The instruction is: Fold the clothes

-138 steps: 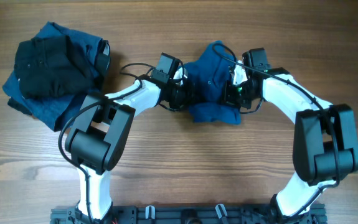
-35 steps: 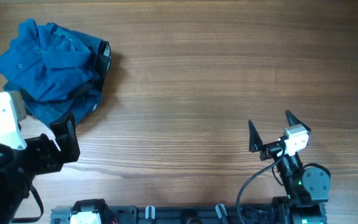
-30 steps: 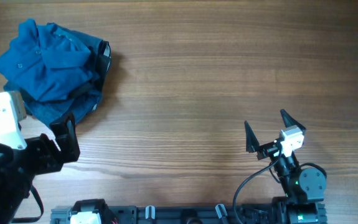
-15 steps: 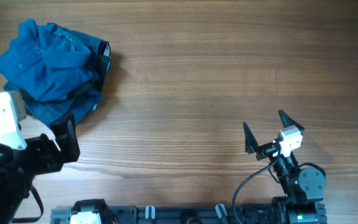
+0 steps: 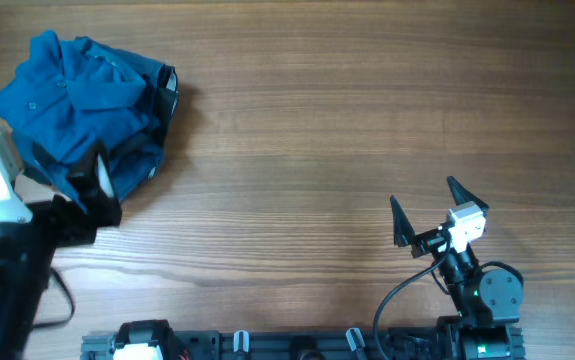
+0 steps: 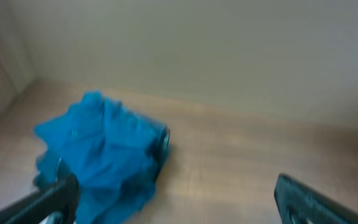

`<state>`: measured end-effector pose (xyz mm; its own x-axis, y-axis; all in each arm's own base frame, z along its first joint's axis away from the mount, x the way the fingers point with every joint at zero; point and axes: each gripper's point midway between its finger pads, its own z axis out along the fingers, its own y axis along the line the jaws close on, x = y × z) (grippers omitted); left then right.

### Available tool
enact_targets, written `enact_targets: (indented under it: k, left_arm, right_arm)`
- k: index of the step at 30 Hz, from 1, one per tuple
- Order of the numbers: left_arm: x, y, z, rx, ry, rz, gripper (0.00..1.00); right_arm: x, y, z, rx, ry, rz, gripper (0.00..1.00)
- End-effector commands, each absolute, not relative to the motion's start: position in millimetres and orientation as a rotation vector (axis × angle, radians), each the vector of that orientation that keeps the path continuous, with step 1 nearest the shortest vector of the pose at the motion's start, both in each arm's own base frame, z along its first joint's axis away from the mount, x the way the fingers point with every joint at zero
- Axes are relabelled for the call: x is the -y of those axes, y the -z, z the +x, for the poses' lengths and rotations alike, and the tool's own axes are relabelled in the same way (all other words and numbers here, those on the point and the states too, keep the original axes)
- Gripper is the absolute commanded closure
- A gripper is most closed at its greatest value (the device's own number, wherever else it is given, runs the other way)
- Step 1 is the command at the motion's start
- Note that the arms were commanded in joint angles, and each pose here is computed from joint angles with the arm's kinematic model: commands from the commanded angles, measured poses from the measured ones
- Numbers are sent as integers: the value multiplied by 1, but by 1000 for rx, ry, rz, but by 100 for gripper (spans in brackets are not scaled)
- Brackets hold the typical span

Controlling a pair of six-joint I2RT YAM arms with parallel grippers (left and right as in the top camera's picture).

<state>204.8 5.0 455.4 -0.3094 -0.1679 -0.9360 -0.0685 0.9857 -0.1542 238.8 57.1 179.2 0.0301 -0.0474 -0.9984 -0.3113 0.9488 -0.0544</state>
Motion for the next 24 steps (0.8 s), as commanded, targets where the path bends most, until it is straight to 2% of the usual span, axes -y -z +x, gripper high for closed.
enact_targets:
  k: [1, 10, 15, 24]
  left_arm:
    - [16, -415, 218, -1824, 210, -74, 0]
    - [25, -293, 224, -1583, 290, -38, 0]
    - [25, -253, 225, -1548, 285, -33, 0]
    - [24, -212, 236, -1536, 279, -37, 0]
  right_arm:
    - [-59, -181, 237, -1519, -218, -304, 0]
    - [-59, -181, 237, -1519, -218, -304, 0]
    - [-59, -181, 237, -1519, -218, -304, 0]
    - [-59, -181, 237, -1519, -218, -304, 0]
